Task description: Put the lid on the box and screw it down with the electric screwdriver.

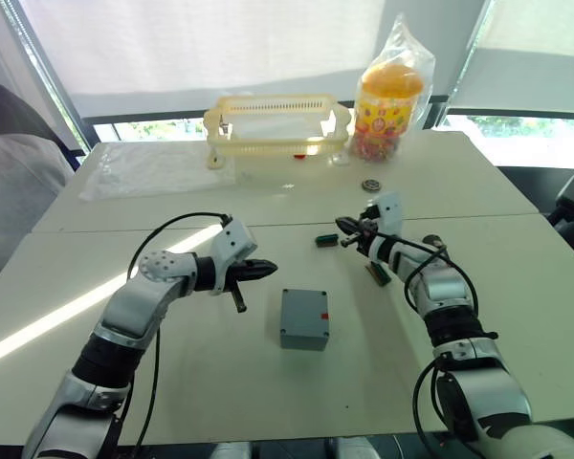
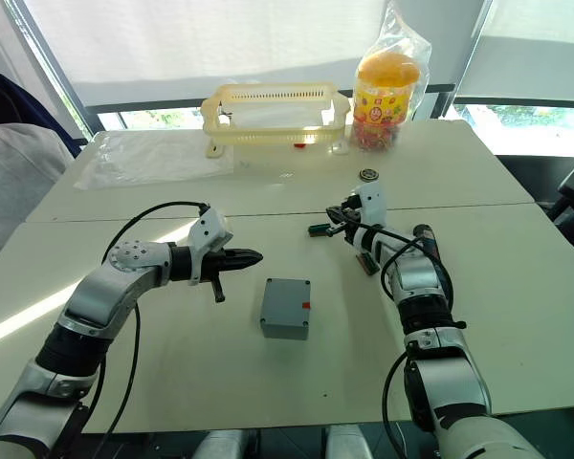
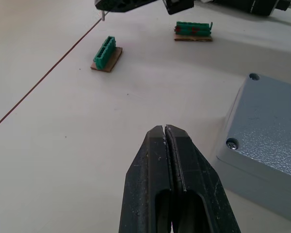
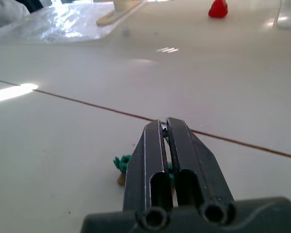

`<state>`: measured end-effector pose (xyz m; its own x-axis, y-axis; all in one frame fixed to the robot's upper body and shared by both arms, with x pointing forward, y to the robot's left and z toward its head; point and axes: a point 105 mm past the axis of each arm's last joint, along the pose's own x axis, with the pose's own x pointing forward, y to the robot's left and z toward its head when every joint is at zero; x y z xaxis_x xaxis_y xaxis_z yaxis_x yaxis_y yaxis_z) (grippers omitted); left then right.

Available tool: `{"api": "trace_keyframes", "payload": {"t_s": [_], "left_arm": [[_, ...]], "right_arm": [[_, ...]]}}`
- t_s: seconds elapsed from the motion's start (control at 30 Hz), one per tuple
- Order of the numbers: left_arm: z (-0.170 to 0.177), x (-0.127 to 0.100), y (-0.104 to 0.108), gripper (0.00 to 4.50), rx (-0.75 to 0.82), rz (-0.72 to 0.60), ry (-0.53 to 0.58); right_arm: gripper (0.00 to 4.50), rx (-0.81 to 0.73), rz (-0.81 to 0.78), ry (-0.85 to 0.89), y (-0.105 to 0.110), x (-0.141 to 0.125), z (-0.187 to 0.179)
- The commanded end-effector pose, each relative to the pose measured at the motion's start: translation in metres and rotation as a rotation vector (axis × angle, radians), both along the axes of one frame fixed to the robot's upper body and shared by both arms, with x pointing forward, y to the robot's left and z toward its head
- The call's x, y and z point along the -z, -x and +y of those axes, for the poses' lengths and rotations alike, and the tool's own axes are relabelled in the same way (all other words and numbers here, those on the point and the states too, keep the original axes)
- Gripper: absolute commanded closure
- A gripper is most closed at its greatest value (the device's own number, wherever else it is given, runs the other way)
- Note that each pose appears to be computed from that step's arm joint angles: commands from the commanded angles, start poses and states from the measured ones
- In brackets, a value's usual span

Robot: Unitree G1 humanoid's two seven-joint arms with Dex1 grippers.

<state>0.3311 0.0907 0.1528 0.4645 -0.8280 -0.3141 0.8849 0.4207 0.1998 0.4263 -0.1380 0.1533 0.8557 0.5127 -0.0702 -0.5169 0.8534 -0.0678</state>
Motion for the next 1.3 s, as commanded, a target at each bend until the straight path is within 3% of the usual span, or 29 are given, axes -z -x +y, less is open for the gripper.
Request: {"api": "trace_keyframes", "payload": {"t_s": [0.03, 0.2, 0.4, 0.63, 0.93, 1.3], "left_arm": [[-0.002, -0.007, 0.001, 4.5, 0.019, -0.036, 0.002], [-0.001, -0.012, 0.004, 4.5, 0.037, -0.045, -0.008], [0.008, -0.021, 0.019, 4.5, 0.127, -0.028, -0.056], [0.005, -0.025, 0.036, 4.5, 0.234, 0.002, -0.088], [-0.003, -0.022, 0.036, 4.5, 0.248, 0.015, -0.082], [0.001, -0.02, 0.038, 4.5, 0.252, 0.028, -0.1]], "right_arm": [[4.45, -0.012, -0.055, -0.027, 0.004, -0.017, 0.001], [4.45, -0.034, -0.113, -0.034, 0.019, -0.038, -0.007], [4.45, -0.19, -0.134, 0.016, 0.073, -0.067, -0.014], [4.45, -0.395, 0.007, 0.068, 0.13, -0.051, 0.005], [4.45, -0.459, 0.103, 0.035, 0.147, -0.022, 0.031], [4.45, -0.47, 0.138, 0.037, 0.147, -0.008, 0.036]]}}
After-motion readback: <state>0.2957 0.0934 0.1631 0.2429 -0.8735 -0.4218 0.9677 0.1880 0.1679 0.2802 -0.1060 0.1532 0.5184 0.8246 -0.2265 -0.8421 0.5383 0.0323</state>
